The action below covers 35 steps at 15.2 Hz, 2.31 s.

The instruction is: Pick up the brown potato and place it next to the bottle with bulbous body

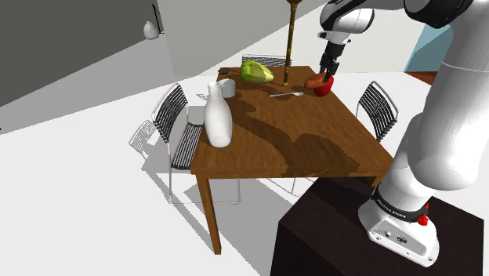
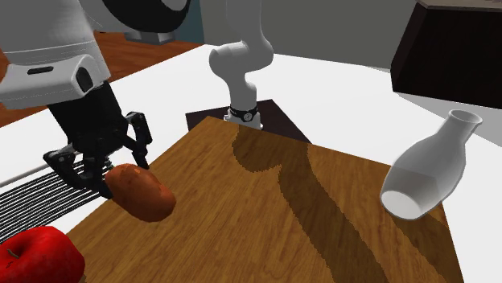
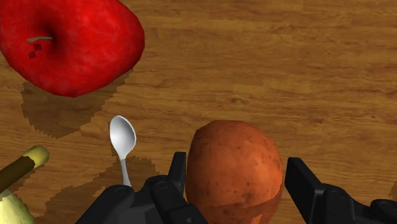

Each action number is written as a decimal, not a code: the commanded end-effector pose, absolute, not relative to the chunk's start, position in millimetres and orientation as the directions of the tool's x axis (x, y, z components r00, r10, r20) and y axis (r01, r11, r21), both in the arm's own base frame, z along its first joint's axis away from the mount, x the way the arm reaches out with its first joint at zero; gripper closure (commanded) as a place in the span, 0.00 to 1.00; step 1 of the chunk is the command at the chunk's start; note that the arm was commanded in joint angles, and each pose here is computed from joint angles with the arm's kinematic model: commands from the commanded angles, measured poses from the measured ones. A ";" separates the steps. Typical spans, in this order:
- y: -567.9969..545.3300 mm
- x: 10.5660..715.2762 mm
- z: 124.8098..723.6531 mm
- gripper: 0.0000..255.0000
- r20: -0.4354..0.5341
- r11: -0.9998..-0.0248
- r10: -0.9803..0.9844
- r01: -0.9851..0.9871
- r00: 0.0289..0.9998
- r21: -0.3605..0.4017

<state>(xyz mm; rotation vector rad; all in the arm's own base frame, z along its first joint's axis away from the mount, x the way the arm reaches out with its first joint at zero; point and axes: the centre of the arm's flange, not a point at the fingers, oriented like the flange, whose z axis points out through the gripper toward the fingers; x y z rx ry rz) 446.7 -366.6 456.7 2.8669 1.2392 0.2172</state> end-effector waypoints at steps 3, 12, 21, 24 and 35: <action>-366.4 447.3 478.3 1.00 0.123 -0.687 0.726 0.724 0.677 0.065; -366.4 447.3 525.9 1.00 0.123 -0.687 0.726 0.724 0.677 0.065; -366.4 447.3 573.4 1.00 0.123 -0.687 0.726 0.724 0.677 0.065; -366.4 447.3 589.2 1.00 0.123 -0.687 0.726 0.724 0.677 0.065; -366.4 447.3 647.3 1.00 0.123 -0.687 0.726 0.724 0.677 0.065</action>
